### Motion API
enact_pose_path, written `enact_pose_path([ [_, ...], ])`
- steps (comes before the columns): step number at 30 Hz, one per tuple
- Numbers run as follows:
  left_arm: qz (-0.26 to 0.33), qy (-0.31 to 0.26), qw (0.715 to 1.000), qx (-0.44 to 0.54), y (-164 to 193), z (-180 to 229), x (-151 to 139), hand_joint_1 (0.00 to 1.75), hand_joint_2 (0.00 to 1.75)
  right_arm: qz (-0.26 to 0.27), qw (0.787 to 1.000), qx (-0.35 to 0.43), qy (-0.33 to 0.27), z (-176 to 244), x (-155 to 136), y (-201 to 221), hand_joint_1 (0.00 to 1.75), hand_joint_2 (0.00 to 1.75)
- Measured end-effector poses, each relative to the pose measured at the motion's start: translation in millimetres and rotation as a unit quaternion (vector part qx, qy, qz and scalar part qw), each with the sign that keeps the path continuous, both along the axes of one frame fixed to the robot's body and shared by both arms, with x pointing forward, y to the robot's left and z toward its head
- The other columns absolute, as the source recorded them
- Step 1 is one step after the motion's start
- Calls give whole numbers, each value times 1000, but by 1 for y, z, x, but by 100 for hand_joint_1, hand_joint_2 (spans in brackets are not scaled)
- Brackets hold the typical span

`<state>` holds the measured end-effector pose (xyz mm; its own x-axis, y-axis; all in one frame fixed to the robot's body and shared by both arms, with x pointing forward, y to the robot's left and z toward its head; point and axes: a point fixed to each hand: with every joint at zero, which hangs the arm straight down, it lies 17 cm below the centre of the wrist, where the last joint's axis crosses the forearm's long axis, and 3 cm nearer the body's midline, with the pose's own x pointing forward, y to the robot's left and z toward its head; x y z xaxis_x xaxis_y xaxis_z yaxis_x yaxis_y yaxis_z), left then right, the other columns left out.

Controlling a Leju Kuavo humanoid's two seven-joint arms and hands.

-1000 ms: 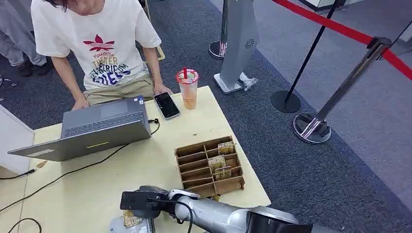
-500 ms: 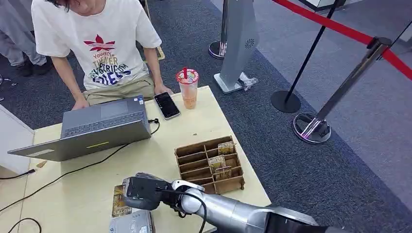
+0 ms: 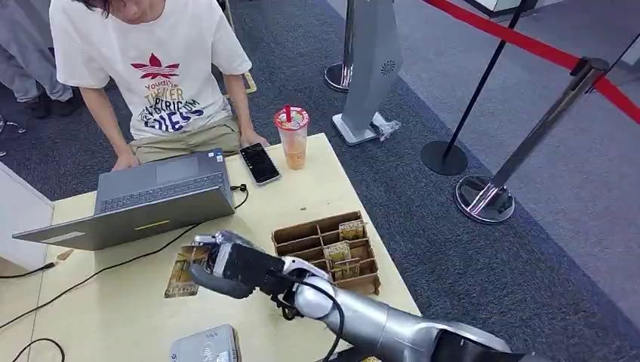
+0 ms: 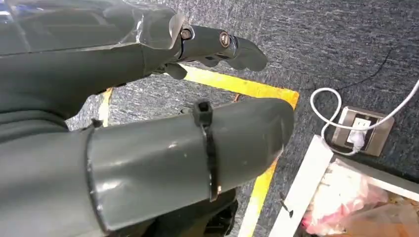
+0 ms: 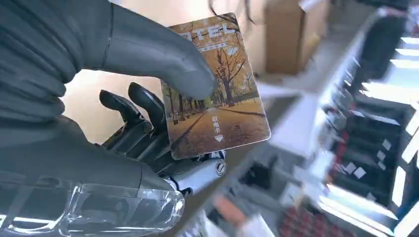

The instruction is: Pass the card to the sensor for recognition and then transmit it.

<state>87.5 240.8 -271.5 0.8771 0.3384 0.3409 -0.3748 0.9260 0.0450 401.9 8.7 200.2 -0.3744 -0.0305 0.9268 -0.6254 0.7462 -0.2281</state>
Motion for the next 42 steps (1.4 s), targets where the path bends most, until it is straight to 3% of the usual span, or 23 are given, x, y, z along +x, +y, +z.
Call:
enact_pose_path([
  [8, -28, -5, 1000, -6, -9, 1, 5, 0, 0, -118, 986, 61, -105, 97, 47, -72, 175, 175],
  [16, -38, -2, 999, -12, -16, 2, 8, 0, 0, -193, 969, 68, -142, 147, 97, -122, 175, 175],
  [28, -58, -3, 998, -14, -20, 3, 18, 0, 0, -289, 950, 21, -117, 143, 176, -161, 175, 175],
  [42, -53, -1, 999, -10, -17, 3, 21, 0, 0, -300, 950, -20, -77, 102, 195, -157, 175, 175],
])
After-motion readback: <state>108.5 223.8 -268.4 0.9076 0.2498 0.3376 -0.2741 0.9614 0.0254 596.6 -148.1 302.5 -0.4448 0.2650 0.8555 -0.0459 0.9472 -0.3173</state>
